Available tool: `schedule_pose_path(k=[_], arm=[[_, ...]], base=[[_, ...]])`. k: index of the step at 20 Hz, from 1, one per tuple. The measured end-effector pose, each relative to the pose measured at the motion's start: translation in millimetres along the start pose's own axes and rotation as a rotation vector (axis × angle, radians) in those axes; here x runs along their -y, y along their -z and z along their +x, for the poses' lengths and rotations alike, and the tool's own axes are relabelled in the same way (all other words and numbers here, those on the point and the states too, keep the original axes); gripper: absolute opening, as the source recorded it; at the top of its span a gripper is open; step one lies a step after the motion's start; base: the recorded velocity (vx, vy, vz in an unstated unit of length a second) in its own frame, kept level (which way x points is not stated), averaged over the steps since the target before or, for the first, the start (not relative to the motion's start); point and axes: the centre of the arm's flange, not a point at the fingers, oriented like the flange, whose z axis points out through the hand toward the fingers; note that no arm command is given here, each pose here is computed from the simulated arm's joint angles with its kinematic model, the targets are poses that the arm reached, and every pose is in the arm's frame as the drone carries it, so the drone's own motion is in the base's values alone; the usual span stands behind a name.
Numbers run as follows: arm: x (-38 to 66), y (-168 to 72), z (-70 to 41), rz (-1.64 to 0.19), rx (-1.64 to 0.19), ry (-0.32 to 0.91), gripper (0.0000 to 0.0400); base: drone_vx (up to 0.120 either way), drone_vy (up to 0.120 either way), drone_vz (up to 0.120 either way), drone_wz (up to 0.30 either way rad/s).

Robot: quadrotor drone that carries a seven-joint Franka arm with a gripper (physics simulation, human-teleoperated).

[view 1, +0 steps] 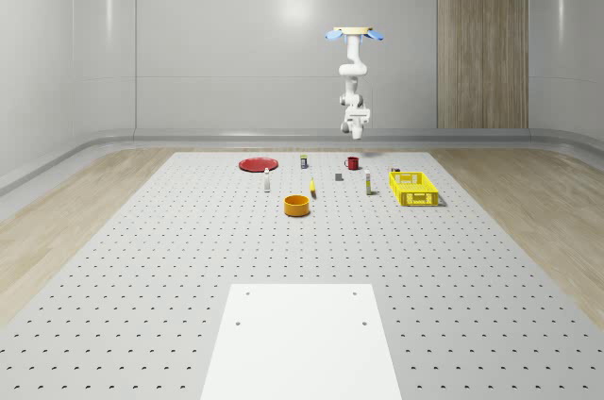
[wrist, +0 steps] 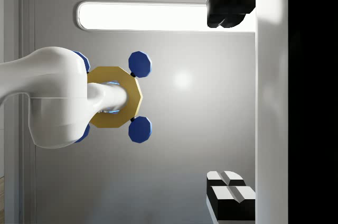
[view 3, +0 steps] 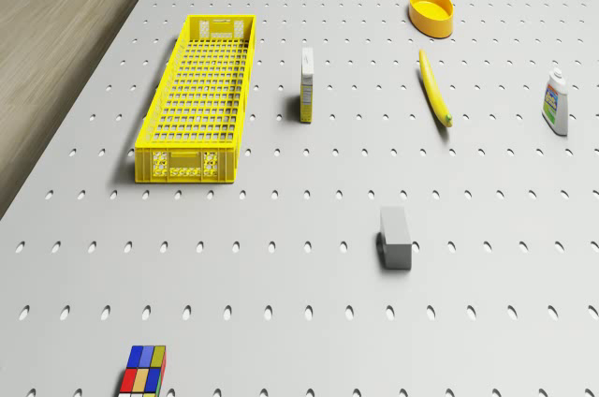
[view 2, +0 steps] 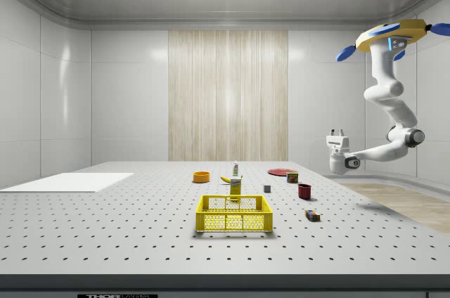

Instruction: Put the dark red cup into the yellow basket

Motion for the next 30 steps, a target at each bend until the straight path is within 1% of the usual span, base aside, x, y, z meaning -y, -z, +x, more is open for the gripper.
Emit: schedule_pose_path(k=[19,25,30], arm=[[1.7,0.0,-3.7,-0.017,-0.038,0.000,0.0400],[6.4,-0.5,-9.0,-0.064,-0.091,0.001,0.0400],[16.2,-3.3,-19.4,-0.165,-0.197,0.003,0.0400]], base=[[0.120,0.000,0.000,0.000],[0.000,0.000,0.000,0.000],[0.000,0.000,-0.024,0.000]])
